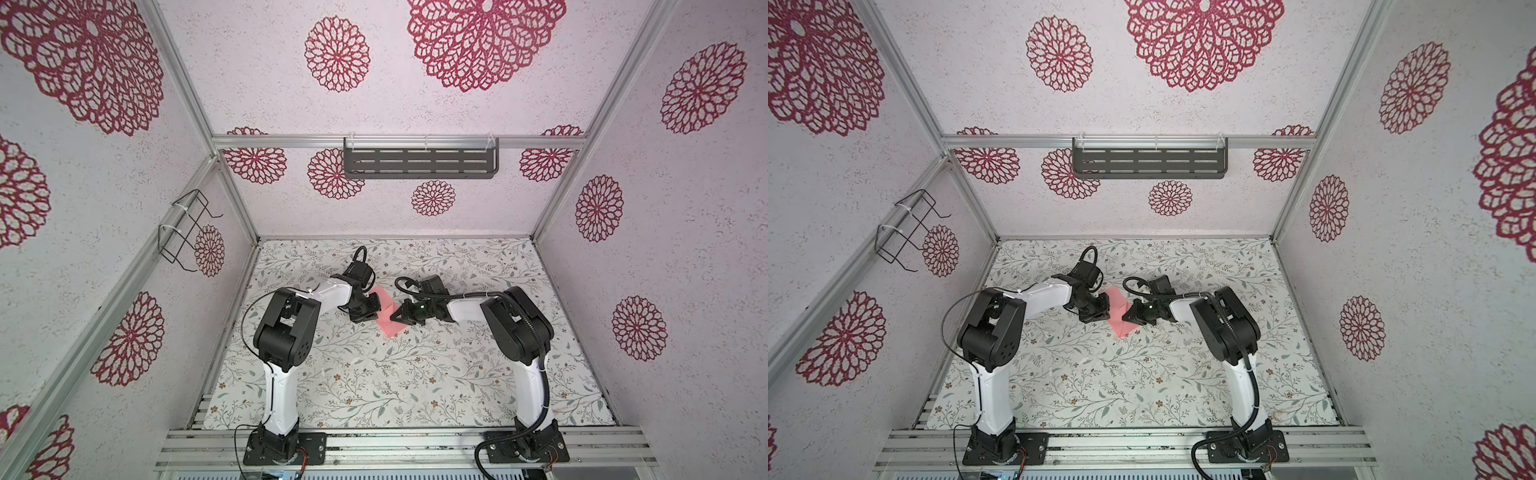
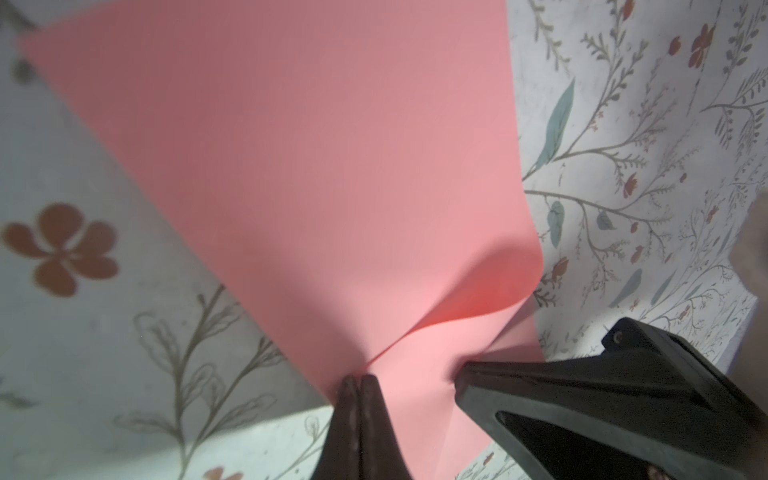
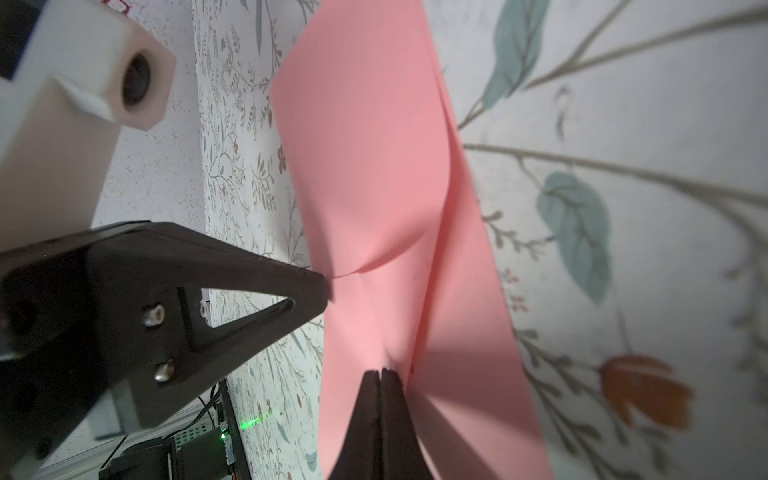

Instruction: Fold a paper plane with a square sheet of paper (pick it up from the middle)

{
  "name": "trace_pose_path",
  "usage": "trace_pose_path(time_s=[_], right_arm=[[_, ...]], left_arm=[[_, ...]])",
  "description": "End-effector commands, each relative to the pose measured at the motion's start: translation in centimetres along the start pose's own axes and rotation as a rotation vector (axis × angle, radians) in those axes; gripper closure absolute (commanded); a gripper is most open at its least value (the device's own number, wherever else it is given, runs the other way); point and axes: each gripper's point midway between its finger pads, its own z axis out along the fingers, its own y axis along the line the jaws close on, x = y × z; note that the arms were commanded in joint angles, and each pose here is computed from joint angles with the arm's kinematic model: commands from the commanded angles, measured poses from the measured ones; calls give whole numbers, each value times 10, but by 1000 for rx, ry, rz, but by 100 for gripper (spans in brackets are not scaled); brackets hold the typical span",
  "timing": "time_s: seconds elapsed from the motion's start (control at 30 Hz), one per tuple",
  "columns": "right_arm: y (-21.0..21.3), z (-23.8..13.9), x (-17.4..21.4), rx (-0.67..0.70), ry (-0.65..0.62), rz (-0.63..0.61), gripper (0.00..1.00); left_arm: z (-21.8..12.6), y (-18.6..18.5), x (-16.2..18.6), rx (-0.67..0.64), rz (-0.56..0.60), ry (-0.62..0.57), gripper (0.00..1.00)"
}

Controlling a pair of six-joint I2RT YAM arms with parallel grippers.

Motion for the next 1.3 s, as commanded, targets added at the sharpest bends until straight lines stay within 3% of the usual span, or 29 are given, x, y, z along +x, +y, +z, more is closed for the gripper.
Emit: trace_pose_path(time_s=[0.0,0.23,0.67,0.8,0.93,1.27], right_arm=[[18,-15,-17,-36,-62,-70,97],[19,-4,-28,-73,-58,-56,97],[-48,-15,-48,87,-132,94,99],[-16,-39,-64,57,-192,25,99],[29,-55,-55,5,-198,-57,98],[44,-13,15,-60,-22,64,99]], left_arm=[[30,70,39,-260,-33,131,100],[31,69,38,-261,-33,133,100],[31,73,42,-275,-22,144,100],[30,71,42,-272,-21,142,100],[29,70,41,-267,-21,138,100],[30,69,41,-259,-24,137,100]])
